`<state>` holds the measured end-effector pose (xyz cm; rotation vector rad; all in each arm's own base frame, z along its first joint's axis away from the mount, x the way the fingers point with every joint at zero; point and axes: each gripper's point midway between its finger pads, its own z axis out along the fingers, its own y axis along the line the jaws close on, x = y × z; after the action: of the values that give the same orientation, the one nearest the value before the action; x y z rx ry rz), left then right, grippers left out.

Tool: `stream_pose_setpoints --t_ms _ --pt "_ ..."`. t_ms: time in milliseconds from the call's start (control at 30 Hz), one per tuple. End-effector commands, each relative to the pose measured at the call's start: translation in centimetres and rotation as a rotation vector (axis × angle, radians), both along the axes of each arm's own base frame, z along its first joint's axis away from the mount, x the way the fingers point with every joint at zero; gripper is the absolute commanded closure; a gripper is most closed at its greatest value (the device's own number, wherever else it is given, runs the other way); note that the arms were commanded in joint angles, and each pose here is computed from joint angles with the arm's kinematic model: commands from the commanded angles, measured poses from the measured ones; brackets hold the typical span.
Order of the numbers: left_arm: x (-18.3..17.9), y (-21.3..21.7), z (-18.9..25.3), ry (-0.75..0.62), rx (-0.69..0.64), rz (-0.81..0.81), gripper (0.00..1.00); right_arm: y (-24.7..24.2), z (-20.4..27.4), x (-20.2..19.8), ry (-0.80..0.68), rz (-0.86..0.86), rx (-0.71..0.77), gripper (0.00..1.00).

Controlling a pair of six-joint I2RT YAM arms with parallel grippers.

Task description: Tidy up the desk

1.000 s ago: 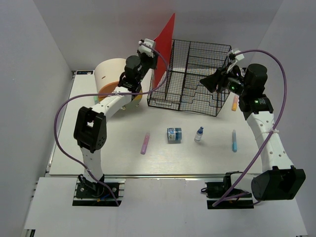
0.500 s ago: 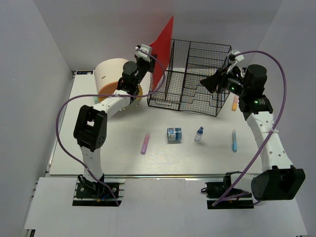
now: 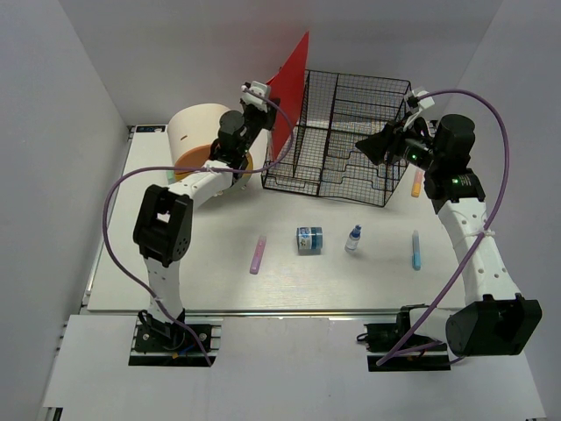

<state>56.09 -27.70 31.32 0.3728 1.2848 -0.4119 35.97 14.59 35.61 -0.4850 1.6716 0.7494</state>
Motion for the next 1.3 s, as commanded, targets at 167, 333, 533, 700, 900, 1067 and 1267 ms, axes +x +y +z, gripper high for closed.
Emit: stream_pose_setpoints --t_ms 167,333,533,700,900,1067,1267 --pt "-0.6 0.3 1.3 -0.058 -0.028 -0.012 1.00 0.0 1.2 -0.4 -0.051 0.012 0.010 0.47" --pt "-0.5 0.0 0.4 -0.024 -0.050 -0.021 1.00 -0.1 1.2 -0.4 -0.049 0.010 0.011 0.46" --pt "-0.5 -0.1 -1.6 0.014 -0.041 -0.027 1.00 0.0 1.1 -0.4 -0.049 0.013 0.011 0.47" --pt "0.0 -0.1 -2.4 0.032 -0.028 -0.016 1.00 0.0 1.1 -0.5 -0.046 0.016 0.013 0.47" --pt "0.3 -0.1 -2.1 0.039 0.000 -0.011 1.00 0.0 1.1 -0.5 -0.048 0.016 0.012 0.47" --pt "0.1 -0.1 -2.8 0.057 0.042 -0.016 1.00 0.0 1.2 -0.5 -0.050 0.016 0.013 0.47" --pt "0.0 -0.1 -3.9 0.078 0.047 -0.017 1.00 0.0 1.2 -0.6 -0.051 0.016 0.014 0.47"
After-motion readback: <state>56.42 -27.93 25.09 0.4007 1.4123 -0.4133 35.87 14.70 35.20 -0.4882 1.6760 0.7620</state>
